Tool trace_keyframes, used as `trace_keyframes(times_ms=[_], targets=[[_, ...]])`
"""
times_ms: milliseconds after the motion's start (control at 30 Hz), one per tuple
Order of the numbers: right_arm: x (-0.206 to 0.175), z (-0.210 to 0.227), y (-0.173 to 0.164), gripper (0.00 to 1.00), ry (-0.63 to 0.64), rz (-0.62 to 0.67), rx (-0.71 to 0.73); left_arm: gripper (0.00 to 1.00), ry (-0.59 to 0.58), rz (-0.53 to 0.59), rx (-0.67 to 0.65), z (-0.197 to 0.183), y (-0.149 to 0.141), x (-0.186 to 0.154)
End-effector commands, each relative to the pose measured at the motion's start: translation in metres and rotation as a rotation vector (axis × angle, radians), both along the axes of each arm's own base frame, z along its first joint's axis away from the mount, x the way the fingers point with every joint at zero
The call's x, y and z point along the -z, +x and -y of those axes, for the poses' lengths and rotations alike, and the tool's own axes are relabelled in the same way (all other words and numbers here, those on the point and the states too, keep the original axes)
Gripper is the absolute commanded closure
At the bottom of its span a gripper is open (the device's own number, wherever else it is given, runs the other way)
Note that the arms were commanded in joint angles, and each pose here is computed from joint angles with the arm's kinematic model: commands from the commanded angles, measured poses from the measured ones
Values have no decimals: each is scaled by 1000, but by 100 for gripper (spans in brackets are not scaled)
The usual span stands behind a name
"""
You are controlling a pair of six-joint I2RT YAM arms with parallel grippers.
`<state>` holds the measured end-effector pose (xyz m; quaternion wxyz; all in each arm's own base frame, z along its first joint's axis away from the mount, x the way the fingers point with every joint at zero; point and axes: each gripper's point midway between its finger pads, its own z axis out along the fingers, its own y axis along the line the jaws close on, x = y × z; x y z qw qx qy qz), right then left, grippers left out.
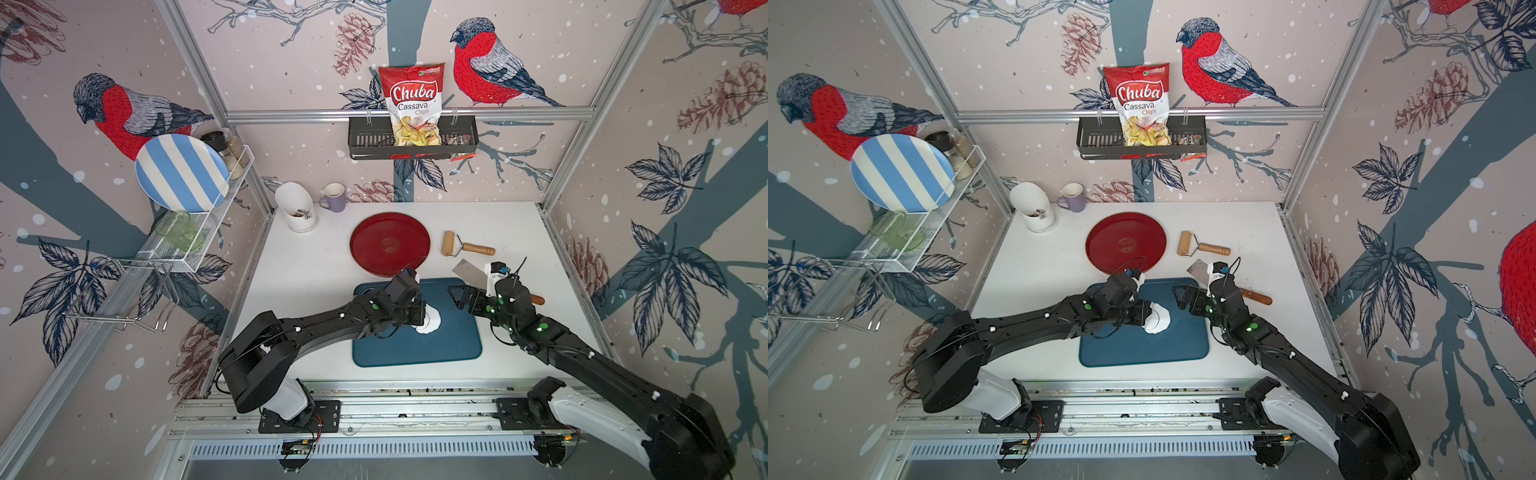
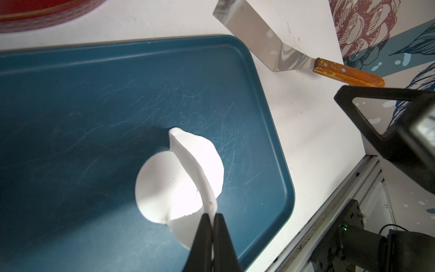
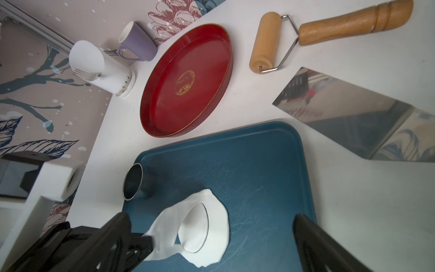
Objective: Roll out the dumpling wrappers from the dough
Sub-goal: Remove the dumpling wrapper from the work surface.
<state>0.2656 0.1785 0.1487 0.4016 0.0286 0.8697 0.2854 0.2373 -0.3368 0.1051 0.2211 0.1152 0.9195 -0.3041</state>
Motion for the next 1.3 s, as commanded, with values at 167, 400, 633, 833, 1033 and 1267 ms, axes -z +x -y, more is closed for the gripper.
trace_keyframes(times_ms=[167,400,633,833,1033,1267], targets=[[-17,27,3,0,42,88,135,94,-21,4,35,21,-9,-10],[-22,35,2,0,60,110,169,94,-37,5,60,35,-16,-16],[-26,39,2,0,62,120,182,94,-53,14,84,51,-20,-23],[-26,44,0,0,64,128,199,94,-65,28,111,66,-20,-31],[-29,51,-1,0,61,142,224,95,-69,41,130,77,-20,-38],[-36,62,-4,0,70,170,267,94,-73,80,136,83,-14,-56]])
